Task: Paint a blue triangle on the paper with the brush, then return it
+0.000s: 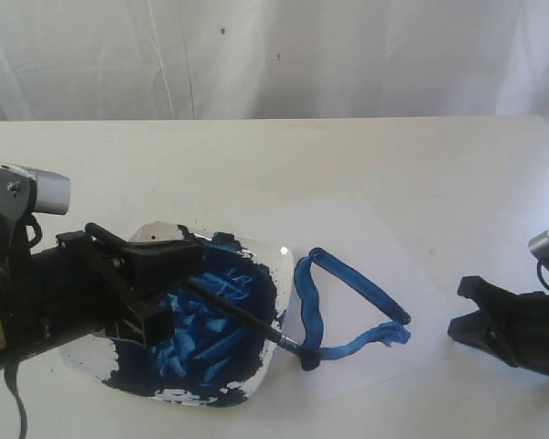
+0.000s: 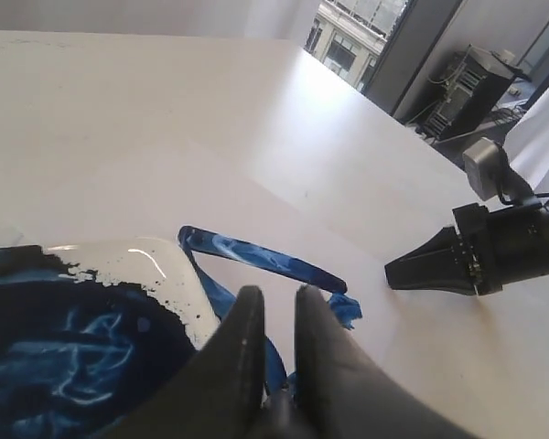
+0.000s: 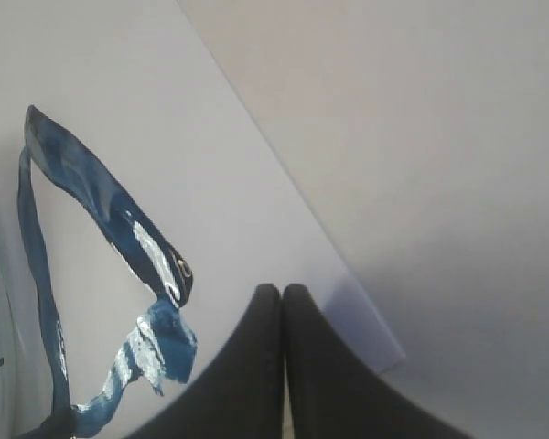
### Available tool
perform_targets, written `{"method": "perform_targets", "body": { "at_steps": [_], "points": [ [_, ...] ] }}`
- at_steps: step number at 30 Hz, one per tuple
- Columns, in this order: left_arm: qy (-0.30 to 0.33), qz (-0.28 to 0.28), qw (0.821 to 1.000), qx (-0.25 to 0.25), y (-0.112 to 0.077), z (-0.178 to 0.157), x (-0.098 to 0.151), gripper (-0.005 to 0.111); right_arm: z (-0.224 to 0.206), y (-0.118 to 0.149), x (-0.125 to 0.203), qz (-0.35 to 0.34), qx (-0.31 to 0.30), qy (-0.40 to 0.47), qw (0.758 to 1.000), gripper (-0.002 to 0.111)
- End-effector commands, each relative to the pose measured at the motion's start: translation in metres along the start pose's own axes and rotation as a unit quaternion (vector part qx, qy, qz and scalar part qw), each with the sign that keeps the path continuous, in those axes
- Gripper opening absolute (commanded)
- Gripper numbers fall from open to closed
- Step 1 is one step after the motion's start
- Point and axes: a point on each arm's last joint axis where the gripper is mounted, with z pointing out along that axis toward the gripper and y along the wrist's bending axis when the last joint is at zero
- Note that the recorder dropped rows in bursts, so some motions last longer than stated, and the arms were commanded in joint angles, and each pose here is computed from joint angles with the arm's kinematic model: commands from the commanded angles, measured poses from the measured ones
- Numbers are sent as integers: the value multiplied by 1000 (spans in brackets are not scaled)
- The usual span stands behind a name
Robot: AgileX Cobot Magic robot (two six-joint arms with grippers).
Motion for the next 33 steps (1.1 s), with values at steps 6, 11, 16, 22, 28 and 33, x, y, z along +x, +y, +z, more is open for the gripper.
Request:
{"method": "perform_targets", "body": {
  "at_steps": [6, 11, 16, 22, 28, 33],
  "points": [
    [-97, 17, 992, 82, -15, -5, -16, 0, 1, 0, 0, -4, 2, 3, 1000, 0],
    [-140, 25, 985, 102, -18, -8, -23, 0, 1, 0, 0, -4, 2, 3, 1000, 0],
    [-183, 24, 979, 87, -16, -9, -31, 0, 1, 0, 0, -4, 2, 3, 1000, 0],
    [-246, 10, 968, 43, -9, -16, -44, 0, 1, 0, 0, -4, 2, 3, 1000, 0],
    [-291, 24, 957, -1, -6, -32, -57, 0, 1, 0, 0, -4, 2, 3, 1000, 0],
    [-311, 26, 950, -11, -8, -44, -65, 0, 1, 0, 0, -4, 2, 3, 1000, 0]
  ]
}}
